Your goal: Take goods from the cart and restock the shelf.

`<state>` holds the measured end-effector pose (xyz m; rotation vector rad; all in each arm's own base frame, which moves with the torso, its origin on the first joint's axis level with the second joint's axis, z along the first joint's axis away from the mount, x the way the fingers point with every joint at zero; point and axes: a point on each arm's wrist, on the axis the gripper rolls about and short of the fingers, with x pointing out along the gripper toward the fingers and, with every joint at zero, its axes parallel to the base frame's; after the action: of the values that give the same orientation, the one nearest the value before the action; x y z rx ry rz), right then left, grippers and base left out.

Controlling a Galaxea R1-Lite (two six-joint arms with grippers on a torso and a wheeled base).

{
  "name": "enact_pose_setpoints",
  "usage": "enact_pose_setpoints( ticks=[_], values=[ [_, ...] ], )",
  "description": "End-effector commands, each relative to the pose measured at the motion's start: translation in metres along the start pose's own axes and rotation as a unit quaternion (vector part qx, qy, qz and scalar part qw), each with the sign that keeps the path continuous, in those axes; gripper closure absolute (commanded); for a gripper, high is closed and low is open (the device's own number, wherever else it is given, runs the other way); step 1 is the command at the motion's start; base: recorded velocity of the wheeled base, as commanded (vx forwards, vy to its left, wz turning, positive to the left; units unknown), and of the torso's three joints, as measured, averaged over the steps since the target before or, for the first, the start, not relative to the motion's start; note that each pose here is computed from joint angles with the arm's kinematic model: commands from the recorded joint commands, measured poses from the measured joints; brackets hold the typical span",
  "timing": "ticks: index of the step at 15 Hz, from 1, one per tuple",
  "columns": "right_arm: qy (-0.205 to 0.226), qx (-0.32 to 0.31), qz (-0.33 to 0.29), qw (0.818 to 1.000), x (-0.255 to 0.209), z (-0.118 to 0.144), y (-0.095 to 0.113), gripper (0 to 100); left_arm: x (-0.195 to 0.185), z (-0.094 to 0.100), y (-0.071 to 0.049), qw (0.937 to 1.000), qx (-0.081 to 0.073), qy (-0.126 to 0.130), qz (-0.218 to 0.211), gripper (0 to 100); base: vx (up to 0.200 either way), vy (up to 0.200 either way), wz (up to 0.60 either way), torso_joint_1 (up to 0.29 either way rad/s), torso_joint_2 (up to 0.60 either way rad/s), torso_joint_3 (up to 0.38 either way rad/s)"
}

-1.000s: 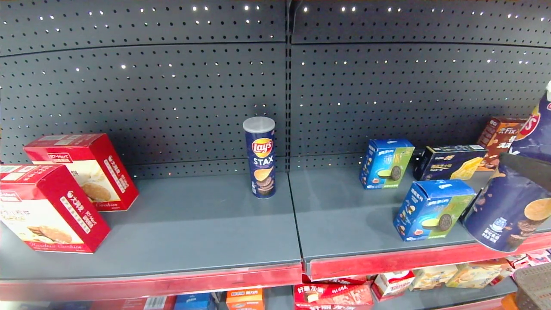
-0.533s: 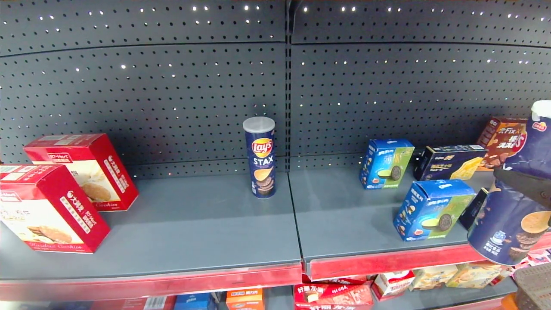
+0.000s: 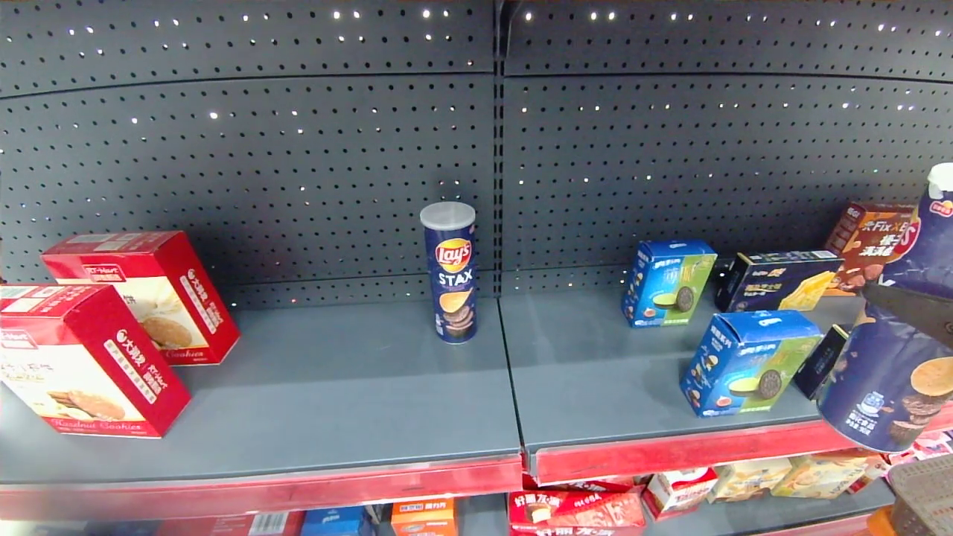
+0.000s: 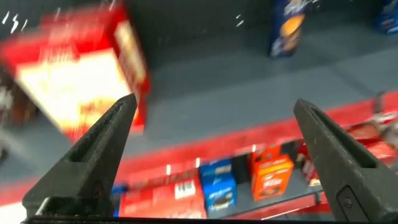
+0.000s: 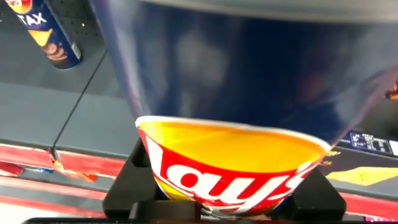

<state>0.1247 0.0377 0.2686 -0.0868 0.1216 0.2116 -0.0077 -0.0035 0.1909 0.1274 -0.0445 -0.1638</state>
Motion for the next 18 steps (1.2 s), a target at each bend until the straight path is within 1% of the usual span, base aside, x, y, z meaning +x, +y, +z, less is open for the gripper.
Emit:
enact_pose_setpoints(
  ticks=[1,3,4,5,6,7,8,9,11,12,13,15,16,17,18],
  values=[
    [-0.004,0.0,0.002,1.0,0.005,0.005,0.0,100,0.057,0.037,0.012,0.9963,-0.01,0.072,-0.046,0,0.0,0.0,0.0,0.0,0.0,0.0],
    [-0.013,0.001,0.001,1.0,0.008,0.014,0.0,100,0.069,0.033,0.013,0.9927,-0.011,0.108,-0.052,0,0.0,0.0,0.0,0.0,0.0,0.0],
    [-0.017,0.002,0.001,1.0,0.009,0.017,0.0,100,0.077,0.033,0.015,0.9917,-0.001,0.115,-0.058,0,0.0,0.0,0.0,0.0,0.0,0.0],
    [-0.016,0.002,0.001,1.0,0.009,0.017,0.0,100,0.085,0.037,0.015,0.9915,0.017,0.107,-0.072,0,0.0,0.0,0.0,0.0,0.0,0.0],
    [-0.015,0.002,0.0,1.0,0.009,0.016,0.0,100,0.094,0.039,0.013,0.9902,0.022,0.106,-0.088,0,0.0,0.0,0.0,0.0,0.0,0.0],
    [-0.011,0.001,-0.001,1.0,0.01,0.014,0.0,100,0.117,0.04,0.007,0.9855,0.021,0.112,-0.126,0,0.0,0.0,0.0,0.0,0.0,0.0],
    [-0.011,0.001,-0.001,1.0,0.01,0.014,0.0,100,0.118,0.039,0.007,0.9852,0.02,0.113,-0.127,0,0.0,0.0,0.0,0.0,0.0,0.0],
    [-0.015,0.002,-0.004,1.0,0.009,0.017,0.0,100,0.149,0.04,0.001,0.9831,0.0,0.111,-0.145,0,0.0,0.0,0.0,0.0,0.0,0.0],
    [-0.017,0.002,-0.004,1.0,0.008,0.019,0.0,100,0.186,0.046,0.001,0.9888,0.001,0.066,-0.134,0,0.0,0.0,0.0,0.0,0.0,0.0],
    [-0.017,0.002,-0.003,1.0,0.008,0.019,0.0,100,0.195,0.047,0.0,0.9899,-0.002,0.053,-0.132,0,0.0,0.0,0.0,0.0,0.0,0.0],
    [-0.017,0.002,-0.002,1.0,0.008,0.019,0.0,100,0.201,0.045,0.0,0.9895,-0.007,0.051,-0.135,0,0.0,0.0,0.0,0.0,0.0,0.0],
    [-0.021,0.002,-0.001,1.0,0.008,0.021,0.0,100,0.202,0.037,-0.002,0.9856,-0.01,0.063,-0.156,0,0.0,0.0,0.0,0.0,0.0,0.0],
    [-0.022,0.002,-0.001,1.0,0.008,0.022,0.0,100,0.203,0.035,-0.002,0.9853,-0.011,0.068,-0.157,0,0.0,0.0,0.0,0.0,0.0,0.0],
    [-0.02,0.002,0.002,1.0,0.013,0.024,0.001,100,0.207,0.028,-0.003,0.9838,-0.013,0.078,-0.161,0,0.0,0.0,0.0,0.0,0.0,0.0],
    [-0.021,0.002,0.004,1.0,0.014,0.026,0.001,100,0.209,0.026,-0.004,0.9831,-0.013,0.077,-0.165,0,0.0,0.0,0.0,0.0,0.0,0.0]
  ],
)
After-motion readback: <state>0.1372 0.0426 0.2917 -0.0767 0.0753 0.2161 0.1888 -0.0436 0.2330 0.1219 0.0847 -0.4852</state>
